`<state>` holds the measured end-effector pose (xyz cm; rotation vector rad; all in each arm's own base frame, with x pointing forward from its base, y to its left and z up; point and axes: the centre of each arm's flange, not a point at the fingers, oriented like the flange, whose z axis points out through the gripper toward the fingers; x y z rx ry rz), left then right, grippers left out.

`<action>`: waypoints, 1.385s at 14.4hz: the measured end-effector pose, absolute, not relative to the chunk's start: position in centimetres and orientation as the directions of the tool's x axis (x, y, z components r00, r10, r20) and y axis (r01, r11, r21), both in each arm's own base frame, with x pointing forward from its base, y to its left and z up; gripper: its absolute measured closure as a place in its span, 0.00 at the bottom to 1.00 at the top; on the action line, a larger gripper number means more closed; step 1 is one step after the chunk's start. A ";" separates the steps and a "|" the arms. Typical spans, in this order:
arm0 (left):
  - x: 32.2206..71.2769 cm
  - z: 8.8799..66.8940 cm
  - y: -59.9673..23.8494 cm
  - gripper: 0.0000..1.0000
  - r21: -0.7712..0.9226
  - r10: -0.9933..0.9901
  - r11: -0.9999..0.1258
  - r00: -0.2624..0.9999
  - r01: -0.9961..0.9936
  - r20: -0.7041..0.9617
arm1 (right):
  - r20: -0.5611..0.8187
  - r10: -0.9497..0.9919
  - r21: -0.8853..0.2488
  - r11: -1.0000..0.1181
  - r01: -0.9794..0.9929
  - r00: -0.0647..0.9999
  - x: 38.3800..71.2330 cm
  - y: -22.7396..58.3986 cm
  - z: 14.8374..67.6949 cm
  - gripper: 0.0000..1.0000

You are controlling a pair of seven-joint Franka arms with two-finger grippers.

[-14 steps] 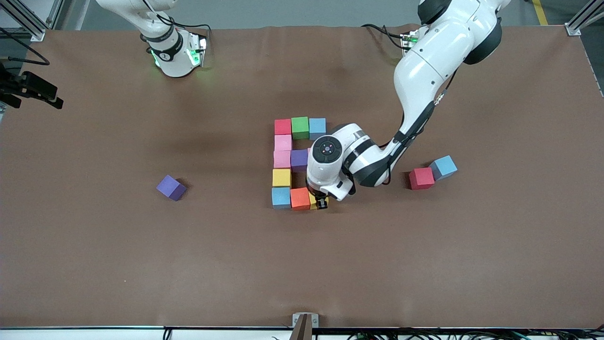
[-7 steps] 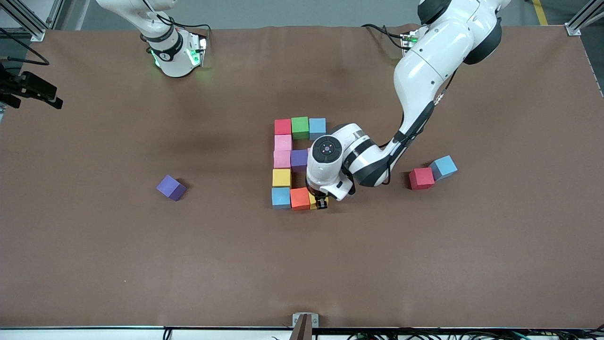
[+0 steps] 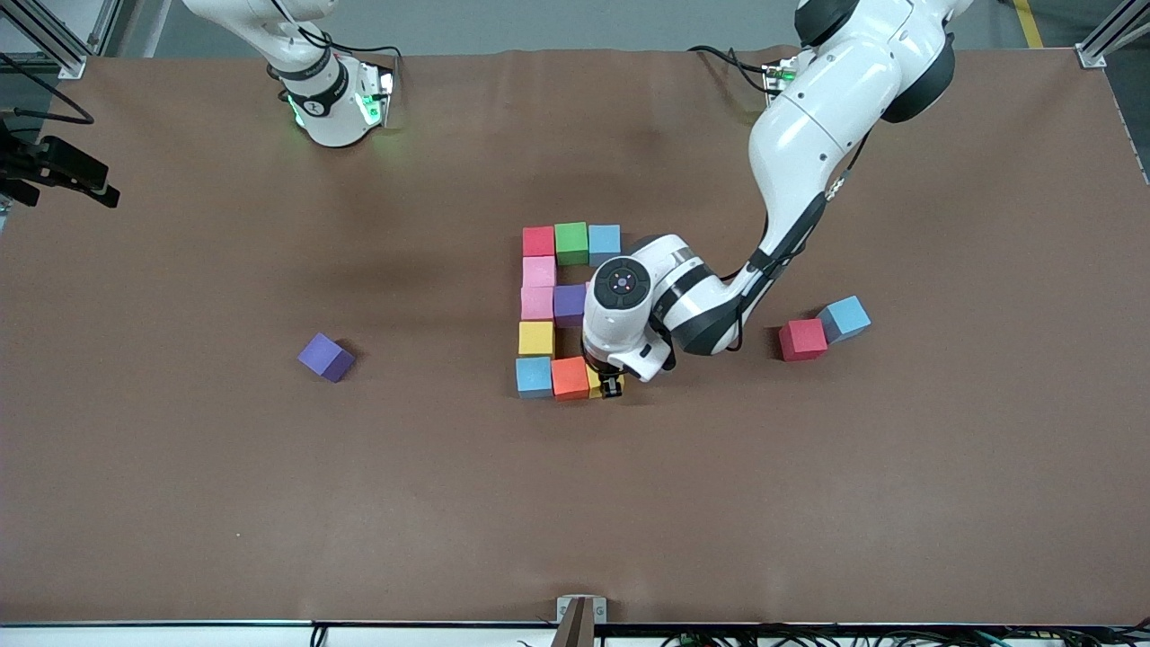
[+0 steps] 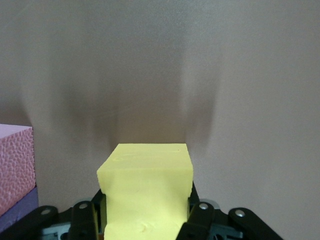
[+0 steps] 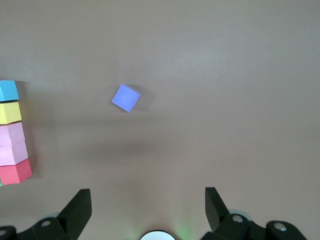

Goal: Arrange 11 blocks into digit 3

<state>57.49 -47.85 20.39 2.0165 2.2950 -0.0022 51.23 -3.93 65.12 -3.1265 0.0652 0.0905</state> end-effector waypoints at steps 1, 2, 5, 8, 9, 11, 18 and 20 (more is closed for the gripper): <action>57.5 20.3 -47.9 0.34 0.056 0.990 0.125 -0.121 0.991 -0.067 | -0.058 -0.041 -0.012 -0.999 -0.042 0.997 51.2 -3.9 65.1 0.00; 57.5 20.1 -47.9 0.26 0.057 0.991 0.118 -0.114 0.991 -0.071 | -0.058 -0.041 -0.012 -0.999 -0.042 0.997 51.2 -3.9 65.1 0.00; 58.2 20.6 -47.7 0.00 0.071 0.989 0.123 -0.116 0.990 -0.087 | -0.058 -0.041 -0.012 -0.999 -0.042 0.997 51.2 -3.9 65.1 0.00; 58.9 23.2 -47.5 0.00 0.096 0.989 0.122 -0.114 0.988 -0.092 | -0.058 -0.041 -0.012 -0.999 -0.041 0.997 51.2 -3.9 65.1 0.00; 58.8 24.1 -47.5 0.00 0.092 0.991 0.115 -0.108 0.989 -0.081 | -0.058 -0.041 -0.012 -0.999 -0.041 0.997 51.2 -3.9 65.1 0.00; 58.3 26.2 -47.6 0.00 0.073 0.993 0.105 -0.100 0.992 -0.066 | -0.058 -0.041 -0.012 -0.999 -0.041 0.997 51.2 -3.9 65.1 0.00; 60.3 37.3 -36.5 0.00 -0.039 0.911 -0.413 0.413 0.910 -0.008 | -0.057 -0.040 -0.012 -0.999 -0.041 0.998 51.3 -3.9 65.1 0.00; 61.3 38.6 -31.5 0.00 -0.055 0.823 -0.567 0.567 0.822 -0.024 | -0.057 -0.040 -0.012 -0.999 -0.041 0.998 51.2 -3.9 65.1 0.00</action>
